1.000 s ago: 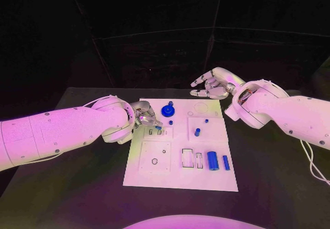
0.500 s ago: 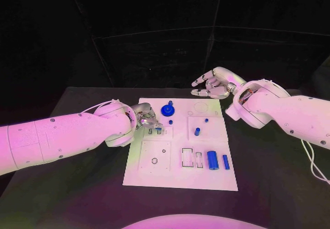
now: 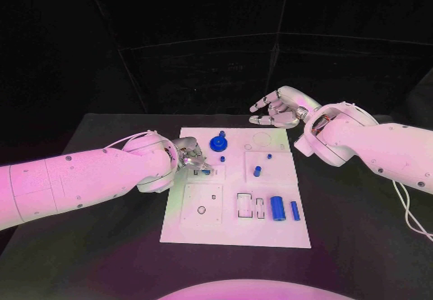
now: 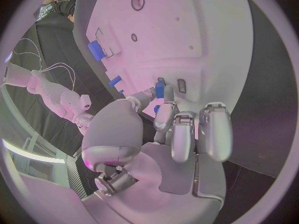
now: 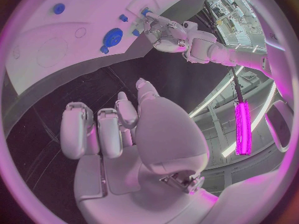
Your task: Assemble the parts on the task board
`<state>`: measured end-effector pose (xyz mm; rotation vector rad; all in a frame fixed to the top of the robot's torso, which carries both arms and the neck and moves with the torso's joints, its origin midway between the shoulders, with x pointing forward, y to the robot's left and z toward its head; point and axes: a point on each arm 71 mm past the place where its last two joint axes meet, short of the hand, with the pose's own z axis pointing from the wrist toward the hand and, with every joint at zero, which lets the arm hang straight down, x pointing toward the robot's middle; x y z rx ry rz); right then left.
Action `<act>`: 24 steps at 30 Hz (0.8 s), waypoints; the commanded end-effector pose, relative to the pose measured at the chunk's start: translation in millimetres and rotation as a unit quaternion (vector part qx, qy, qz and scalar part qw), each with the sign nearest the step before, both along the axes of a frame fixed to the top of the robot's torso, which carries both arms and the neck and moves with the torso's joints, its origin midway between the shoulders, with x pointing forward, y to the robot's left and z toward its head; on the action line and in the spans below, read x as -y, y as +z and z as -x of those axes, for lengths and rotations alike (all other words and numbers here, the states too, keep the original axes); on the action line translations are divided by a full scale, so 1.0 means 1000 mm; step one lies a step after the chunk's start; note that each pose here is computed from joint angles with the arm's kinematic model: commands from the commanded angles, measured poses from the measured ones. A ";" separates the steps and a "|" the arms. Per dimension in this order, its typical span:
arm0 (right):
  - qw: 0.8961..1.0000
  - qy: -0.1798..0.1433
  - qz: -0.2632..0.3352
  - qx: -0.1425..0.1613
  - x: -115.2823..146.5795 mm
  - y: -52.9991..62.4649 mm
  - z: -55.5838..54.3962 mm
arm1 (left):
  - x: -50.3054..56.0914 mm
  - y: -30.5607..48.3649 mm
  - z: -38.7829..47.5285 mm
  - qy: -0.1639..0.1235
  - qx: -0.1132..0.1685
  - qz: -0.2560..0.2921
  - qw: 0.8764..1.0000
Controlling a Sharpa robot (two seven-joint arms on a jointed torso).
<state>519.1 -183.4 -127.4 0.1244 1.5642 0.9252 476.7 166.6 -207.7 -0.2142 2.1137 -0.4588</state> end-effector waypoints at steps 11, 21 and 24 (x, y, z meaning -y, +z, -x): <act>1.000 0.001 -0.001 0.004 0.000 0.002 0.000 | 0.000 -0.0056 0.0022 -0.012 -0.027 -0.030 0.999; 1.000 0.002 -0.001 0.004 0.000 0.002 0.000 | 0.001 -0.0063 0.0024 -0.012 -0.029 -0.032 0.999; 1.000 0.002 -0.001 0.004 0.000 0.002 0.000 | 0.002 -0.0065 0.0019 -0.012 -0.030 -0.031 0.999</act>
